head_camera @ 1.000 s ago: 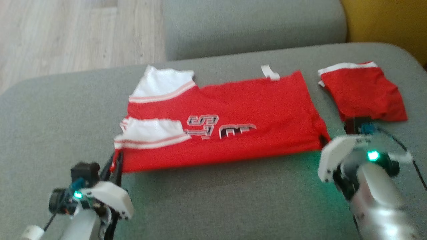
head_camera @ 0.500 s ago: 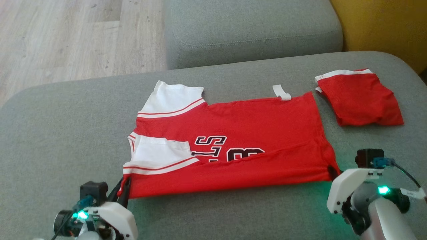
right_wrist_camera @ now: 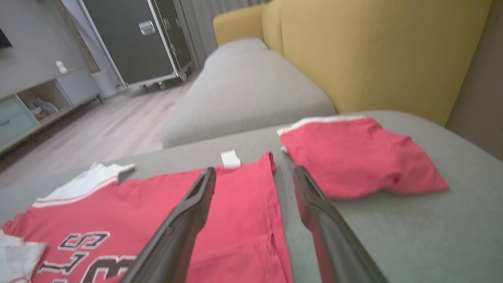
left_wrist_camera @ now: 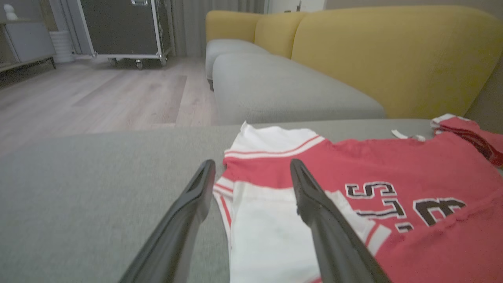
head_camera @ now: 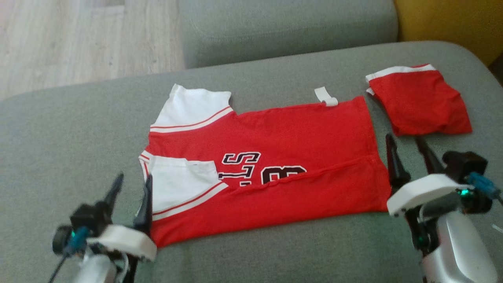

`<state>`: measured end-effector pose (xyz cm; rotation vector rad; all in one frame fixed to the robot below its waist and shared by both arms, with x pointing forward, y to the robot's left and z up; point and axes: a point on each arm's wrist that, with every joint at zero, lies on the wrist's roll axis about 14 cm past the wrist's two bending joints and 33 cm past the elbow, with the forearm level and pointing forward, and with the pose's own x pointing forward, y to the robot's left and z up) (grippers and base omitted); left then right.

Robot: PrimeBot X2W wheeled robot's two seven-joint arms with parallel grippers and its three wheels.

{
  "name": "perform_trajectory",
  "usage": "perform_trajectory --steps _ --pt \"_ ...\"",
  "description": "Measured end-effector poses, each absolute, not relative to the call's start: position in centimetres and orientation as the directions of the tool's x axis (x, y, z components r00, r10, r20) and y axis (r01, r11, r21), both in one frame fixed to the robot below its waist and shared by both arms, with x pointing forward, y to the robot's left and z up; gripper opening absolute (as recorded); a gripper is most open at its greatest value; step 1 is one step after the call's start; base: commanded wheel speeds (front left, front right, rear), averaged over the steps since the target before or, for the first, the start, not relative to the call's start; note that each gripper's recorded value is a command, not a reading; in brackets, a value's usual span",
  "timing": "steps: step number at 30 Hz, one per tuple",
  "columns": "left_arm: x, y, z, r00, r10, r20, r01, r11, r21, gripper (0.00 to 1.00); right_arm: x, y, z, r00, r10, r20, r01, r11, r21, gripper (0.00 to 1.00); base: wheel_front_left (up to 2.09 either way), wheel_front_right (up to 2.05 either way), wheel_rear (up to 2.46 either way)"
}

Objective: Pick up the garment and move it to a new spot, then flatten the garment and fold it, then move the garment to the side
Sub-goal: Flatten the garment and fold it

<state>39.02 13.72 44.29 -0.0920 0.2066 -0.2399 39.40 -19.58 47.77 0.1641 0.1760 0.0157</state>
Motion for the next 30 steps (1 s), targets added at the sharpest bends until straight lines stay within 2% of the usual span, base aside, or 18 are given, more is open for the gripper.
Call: perform_trajectory --steps 5,8,11,17,21,26,30 --pt "42.8 13.0 48.5 0.960 -0.277 -0.031 0.272 0.955 -0.114 1.00 41.3 -20.6 50.7 1.000 -0.012 -0.011 0.014 0.986 0.168 1.00 0.00 0.00 0.00" --pt "45.2 12.1 50.6 0.947 -0.318 0.034 0.320 0.943 -0.095 1.00 42.3 -21.0 51.2 0.999 -0.027 0.028 0.022 0.985 0.170 1.00 0.00 0.00 0.00" --pt "47.6 11.8 51.2 0.936 -0.350 0.033 0.351 0.934 -0.063 1.00 43.2 -21.0 51.1 0.999 -0.027 0.036 0.020 0.985 0.170 1.00 0.00 0.00 0.00" --pt "53.4 12.2 49.2 0.903 -0.386 -0.189 0.405 0.912 0.069 1.00 45.6 -20.9 51.6 0.998 -0.009 0.062 0.000 0.989 0.148 1.00 0.00 0.00 0.00" --pt "55.5 11.4 47.6 0.865 -0.405 -0.298 0.445 0.892 0.079 1.00 46.6 -21.3 51.7 0.998 -0.013 0.068 0.004 0.991 0.136 1.00 0.00 0.00 0.00" --pt "57.2 11.2 42.9 0.753 -0.404 -0.520 0.507 0.859 0.067 1.00 47.6 -22.1 50.3 0.999 -0.027 0.042 0.022 0.991 0.129 1.00 0.00 0.00 0.00" --pt "58.3 12.9 39.6 0.686 -0.352 -0.637 0.512 0.856 0.078 1.00 48.1 -23.0 49.1 0.999 -0.047 0.020 0.044 0.992 0.119 1.00 0.00 0.00 0.00"
